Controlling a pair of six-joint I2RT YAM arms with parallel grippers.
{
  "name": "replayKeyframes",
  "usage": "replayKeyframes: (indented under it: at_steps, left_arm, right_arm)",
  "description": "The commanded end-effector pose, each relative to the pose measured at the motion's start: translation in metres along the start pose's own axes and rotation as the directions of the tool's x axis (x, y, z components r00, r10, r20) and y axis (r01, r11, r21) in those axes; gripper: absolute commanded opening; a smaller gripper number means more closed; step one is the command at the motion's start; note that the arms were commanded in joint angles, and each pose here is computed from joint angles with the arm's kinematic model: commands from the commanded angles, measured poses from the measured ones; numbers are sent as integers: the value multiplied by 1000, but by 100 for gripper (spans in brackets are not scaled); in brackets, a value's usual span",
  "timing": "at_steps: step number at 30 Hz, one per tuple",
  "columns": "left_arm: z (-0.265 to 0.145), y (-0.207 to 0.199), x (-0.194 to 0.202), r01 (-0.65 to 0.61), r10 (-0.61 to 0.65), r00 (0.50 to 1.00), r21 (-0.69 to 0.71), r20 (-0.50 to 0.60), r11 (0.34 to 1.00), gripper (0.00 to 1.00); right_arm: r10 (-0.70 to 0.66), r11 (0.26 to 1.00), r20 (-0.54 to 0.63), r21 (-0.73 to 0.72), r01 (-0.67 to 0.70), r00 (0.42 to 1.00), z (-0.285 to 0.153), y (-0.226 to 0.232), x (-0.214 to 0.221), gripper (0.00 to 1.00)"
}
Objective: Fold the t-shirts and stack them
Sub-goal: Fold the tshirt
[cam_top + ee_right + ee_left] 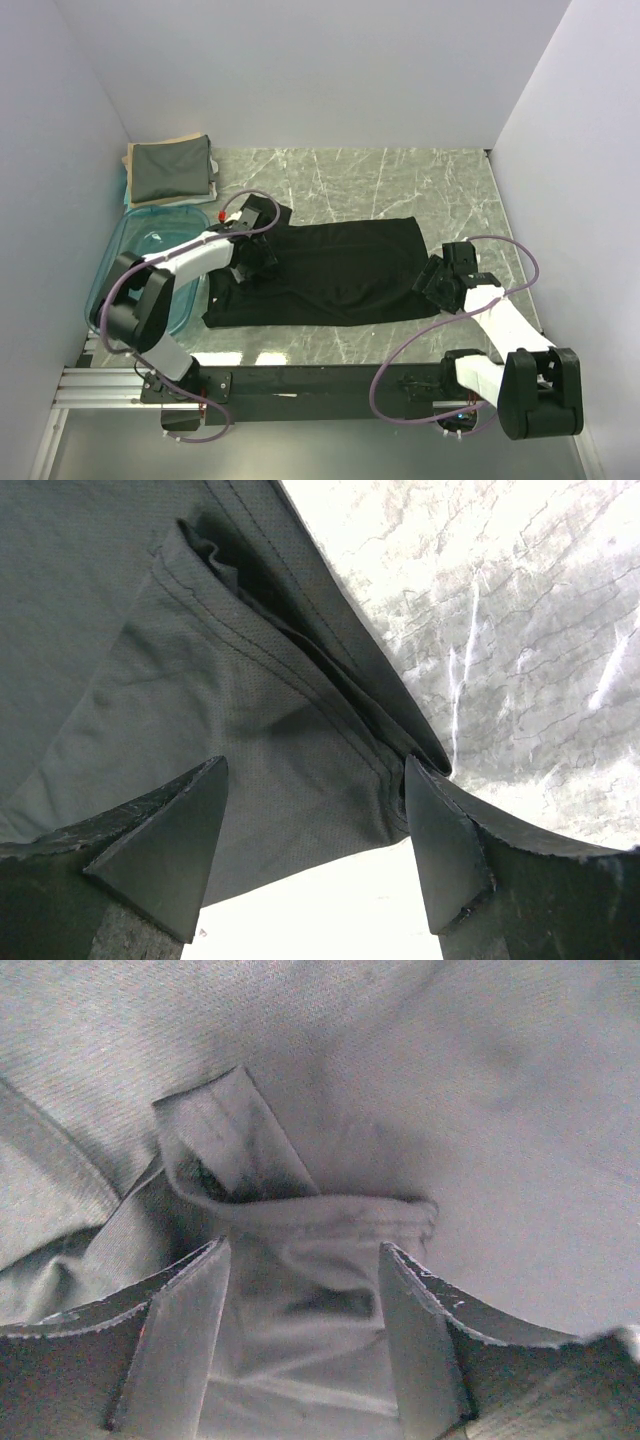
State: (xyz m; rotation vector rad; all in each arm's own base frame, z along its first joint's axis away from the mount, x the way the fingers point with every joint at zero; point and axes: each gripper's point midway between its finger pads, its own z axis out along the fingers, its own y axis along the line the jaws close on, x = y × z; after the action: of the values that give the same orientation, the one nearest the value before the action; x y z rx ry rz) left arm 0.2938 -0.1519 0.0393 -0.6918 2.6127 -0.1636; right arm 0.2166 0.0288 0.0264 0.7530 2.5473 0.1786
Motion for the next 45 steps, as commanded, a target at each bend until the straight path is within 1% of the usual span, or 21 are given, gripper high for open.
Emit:
replayKeyframes:
  at_steps: [1,4,6,7,9,10,11,12,19,25,29,34,38,41,42,44,45]
  left_arm:
    - [11,-9,1,-13,13,1000,20,-6,1000,66]
    - [17,-14,-4,-14,14,1000,9,1,1000,64]
    - [18,-19,-9,-10,9,1000,15,17,1000,58]
    - [17,-22,-12,-12,11,1000,26,25,1000,50]
    - [15,-29,-17,-10,8,999,39,36,999,29]
    - [14,-31,-20,-11,9,999,38,41,999,12]
    - [16,-29,-19,-16,15,999,25,32,1000,2]
    - [13,-34,-24,-19,18,999,30,43,999,1]
    - [10,-35,-34,-24,24,998,-1,66,1000,1]
    - [13,-44,-39,-29,29,998,-4,64,1000,1]
    - [13,-53,-47,-37,36,996,16,82,999,1]
    - [17,-62,-55,-85,85,993,-1,86,996,3]
    - [19,-68,-58,-126,125,988,12,90,992,6]
    - [21,-69,-59,-141,140,987,3,84,990,14]
    - [21,-67,-57,-151,152,985,-10,80,988,27]
    - [20,-66,-58,-148,149,985,-19,86,989,44]
    - [19,-66,-58,-146,148,985,-20,88,989,60]
  right_arm:
    - [-15,1000,30,-24,16,999,-1,9,-14,77]
    - [-21,999,30,-24,22,999,-1,10,-14,77]
    - [-21,999,30,-24,22,999,0,10,-14,77]
    - [-21,999,31,-25,22,999,-1,10,-14,77]
    - [-21,999,32,-24,22,999,-1,9,-14,77]
    - [-21,1000,34,-22,22,999,-1,9,-14,77]
    - [-23,1000,34,-20,23,999,-2,9,-14,77]
    - [-24,999,37,-20,25,999,-2,9,-15,77]
    - [-24,1000,42,-18,25,999,-3,9,-17,77]
    - [-28,1000,28,-10,28,999,-1,8,-15,77]
    - [-29,1000,29,-9,29,999,-1,8,-15,77]
    - [-32,1000,20,0,32,999,0,6,-14,77]
    - [-31,1000,19,3,31,999,1,5,-13,77]
    - [-30,1000,14,5,30,999,1,5,-12,77]
    - [-29,1000,17,6,29,999,1,5,-13,77]
    - [-28,1000,17,3,28,999,1,6,-13,77]
    - [-28,1000,21,2,28,999,0,6,-14,77]
